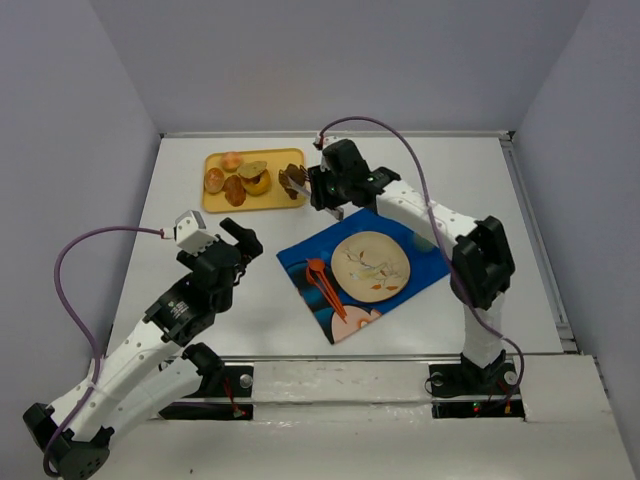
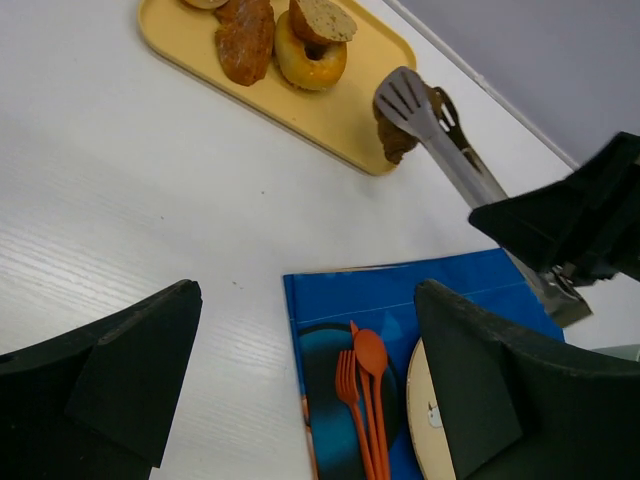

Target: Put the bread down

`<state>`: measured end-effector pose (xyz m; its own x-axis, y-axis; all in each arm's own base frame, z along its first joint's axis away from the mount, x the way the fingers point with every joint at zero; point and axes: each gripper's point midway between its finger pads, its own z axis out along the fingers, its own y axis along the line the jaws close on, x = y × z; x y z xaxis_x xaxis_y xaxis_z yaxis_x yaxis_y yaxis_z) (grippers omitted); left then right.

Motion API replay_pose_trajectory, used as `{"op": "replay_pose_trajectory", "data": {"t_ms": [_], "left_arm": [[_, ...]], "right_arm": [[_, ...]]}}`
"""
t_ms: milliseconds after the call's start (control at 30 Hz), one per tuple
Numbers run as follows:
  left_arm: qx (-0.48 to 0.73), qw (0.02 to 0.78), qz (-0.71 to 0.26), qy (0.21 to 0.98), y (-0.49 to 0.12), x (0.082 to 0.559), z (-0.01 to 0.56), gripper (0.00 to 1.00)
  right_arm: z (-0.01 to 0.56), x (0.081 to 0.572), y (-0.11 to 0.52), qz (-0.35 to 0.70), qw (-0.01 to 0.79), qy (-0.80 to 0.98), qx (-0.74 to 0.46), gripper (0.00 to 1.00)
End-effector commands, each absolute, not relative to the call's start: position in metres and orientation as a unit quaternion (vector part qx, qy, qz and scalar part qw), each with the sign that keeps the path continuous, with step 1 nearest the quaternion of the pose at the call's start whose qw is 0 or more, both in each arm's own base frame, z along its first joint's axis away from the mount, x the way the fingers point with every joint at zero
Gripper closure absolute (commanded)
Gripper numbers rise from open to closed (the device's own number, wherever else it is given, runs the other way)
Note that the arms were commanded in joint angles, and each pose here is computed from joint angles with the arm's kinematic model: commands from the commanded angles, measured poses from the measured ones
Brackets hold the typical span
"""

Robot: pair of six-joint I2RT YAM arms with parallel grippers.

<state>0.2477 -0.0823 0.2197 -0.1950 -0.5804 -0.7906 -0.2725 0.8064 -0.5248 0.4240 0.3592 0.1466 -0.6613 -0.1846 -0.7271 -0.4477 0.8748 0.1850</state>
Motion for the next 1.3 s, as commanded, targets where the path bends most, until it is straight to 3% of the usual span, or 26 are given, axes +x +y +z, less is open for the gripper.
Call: {"op": "replay_pose_trajectory", "data": {"t_ms": [0,267,467,633,833,967,1067,1267], "left_arm": [[-0.285,0.578,-0.142,0.751,-0.082,0.251,0.222,0.01],[-0.272,0.57,-0.149,0.761,-0.09,0.252,0.215,0.01],[-0.258,0.566,-0.16,0.767,-0.098,0.253,0.212,0.01],[-0.256,0.563,-0.161,0.769,-0.099,0.253,0.21,0.01],[-0.256,0.563,-0.162,0.769,-0.099,0.253,0.21,0.01],[-0.256,0.563,-0.161,0.769,-0.099,0.253,0.21,0.01],[-0.256,0.564,-0.16,0.769,-0.099,0.253,0.21,0.01],[-0.257,0.564,-0.16,0.768,-0.098,0.253,0.211,0.01]], "right_arm": [[0.251,0.411,0.334,0.194,0.487,0.837,-0.156,0.62],[0.198,0.289,0.232,0.18,0.409,0.891,-0.076,0.62],[0.167,0.213,0.193,0.192,0.322,0.925,-0.066,0.6],[0.149,0.177,0.186,0.21,0.267,0.937,-0.079,0.58],[0.148,0.178,0.172,0.178,0.272,0.944,-0.063,0.4],[0.152,0.183,0.17,0.164,0.274,0.946,-0.064,0.35],[0.157,0.188,0.167,0.15,0.283,0.945,-0.061,0.34],[0.192,0.21,0.171,0.151,0.339,0.927,-0.06,0.48]]}}
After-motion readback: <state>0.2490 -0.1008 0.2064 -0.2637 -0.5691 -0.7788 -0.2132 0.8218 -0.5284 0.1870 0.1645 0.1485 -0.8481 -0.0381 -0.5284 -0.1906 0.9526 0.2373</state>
